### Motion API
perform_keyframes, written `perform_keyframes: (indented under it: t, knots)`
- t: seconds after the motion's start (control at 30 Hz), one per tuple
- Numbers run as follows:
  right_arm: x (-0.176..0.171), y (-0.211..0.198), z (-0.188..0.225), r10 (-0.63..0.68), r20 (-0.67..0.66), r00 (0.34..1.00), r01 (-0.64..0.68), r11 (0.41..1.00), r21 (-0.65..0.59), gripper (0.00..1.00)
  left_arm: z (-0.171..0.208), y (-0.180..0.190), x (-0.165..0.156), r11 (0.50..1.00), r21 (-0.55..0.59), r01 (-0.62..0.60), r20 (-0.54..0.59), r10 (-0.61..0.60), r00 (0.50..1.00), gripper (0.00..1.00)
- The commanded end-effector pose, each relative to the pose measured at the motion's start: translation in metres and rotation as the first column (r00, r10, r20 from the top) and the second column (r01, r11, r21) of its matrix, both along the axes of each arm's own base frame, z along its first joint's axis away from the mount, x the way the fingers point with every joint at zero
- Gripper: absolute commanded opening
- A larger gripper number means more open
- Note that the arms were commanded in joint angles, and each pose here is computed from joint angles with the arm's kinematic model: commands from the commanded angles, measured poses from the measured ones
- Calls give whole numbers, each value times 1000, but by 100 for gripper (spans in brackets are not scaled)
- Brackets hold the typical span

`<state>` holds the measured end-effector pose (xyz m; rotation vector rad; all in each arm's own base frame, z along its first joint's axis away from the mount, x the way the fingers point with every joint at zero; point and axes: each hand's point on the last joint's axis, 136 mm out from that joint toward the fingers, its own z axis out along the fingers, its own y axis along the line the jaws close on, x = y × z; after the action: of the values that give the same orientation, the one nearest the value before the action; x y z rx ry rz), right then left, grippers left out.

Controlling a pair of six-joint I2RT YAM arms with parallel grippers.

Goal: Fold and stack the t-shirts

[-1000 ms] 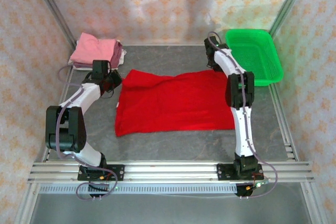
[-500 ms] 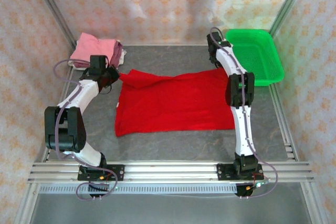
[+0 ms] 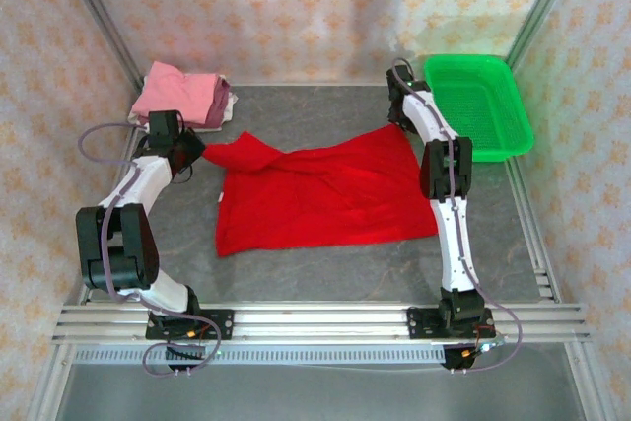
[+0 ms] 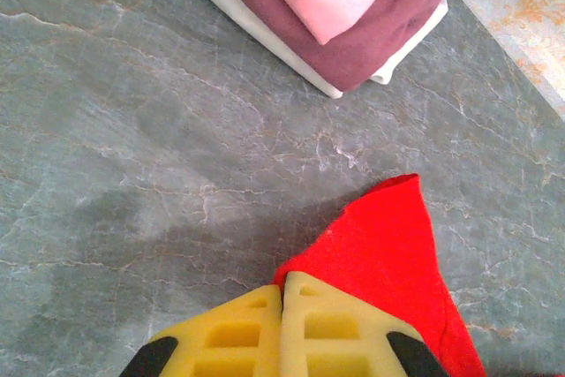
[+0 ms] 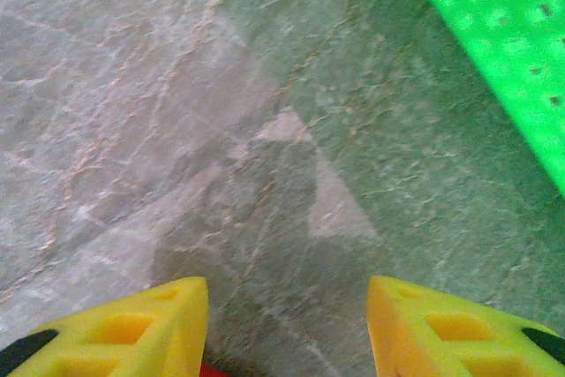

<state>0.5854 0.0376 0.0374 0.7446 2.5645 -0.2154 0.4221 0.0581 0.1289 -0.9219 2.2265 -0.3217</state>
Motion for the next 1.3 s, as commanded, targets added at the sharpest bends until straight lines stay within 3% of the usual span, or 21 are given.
perform_keyframes:
  t: [0.0,0.17,0.47,0.57,0.7,0.97,1.27]
  knots:
    - [8,22,10,51,35,998,-53,997,56,51,-5,-7,9,999,-19,32,3,-32,999,0]
    - [13,32,14,69,59,996,-72,996,55,55,-11,-17,10,998,-21,63,-10,-63,998,0]
    - [17,27,-13,88,18,996,-88,996,13,52,-14,-25,13,996,-28,86,-19,-87,996,0]
    - [16,27,-21,91,0,996,-90,996,21,47,-13,-27,15,996,-30,87,-14,-88,996,0]
    - [13,27,-23,87,-11,996,-86,996,23,27,-11,-28,16,996,-27,87,-13,-87,996,0]
    - [14,4,16,4,54,999,-6,1000,30,1,-1,-47,36,989,-17,146,-15,-146,989,0]
    - [16,-27,65,-45,140,989,41,999,31,0,22,-89,71,969,-20,247,16,-247,969,0]
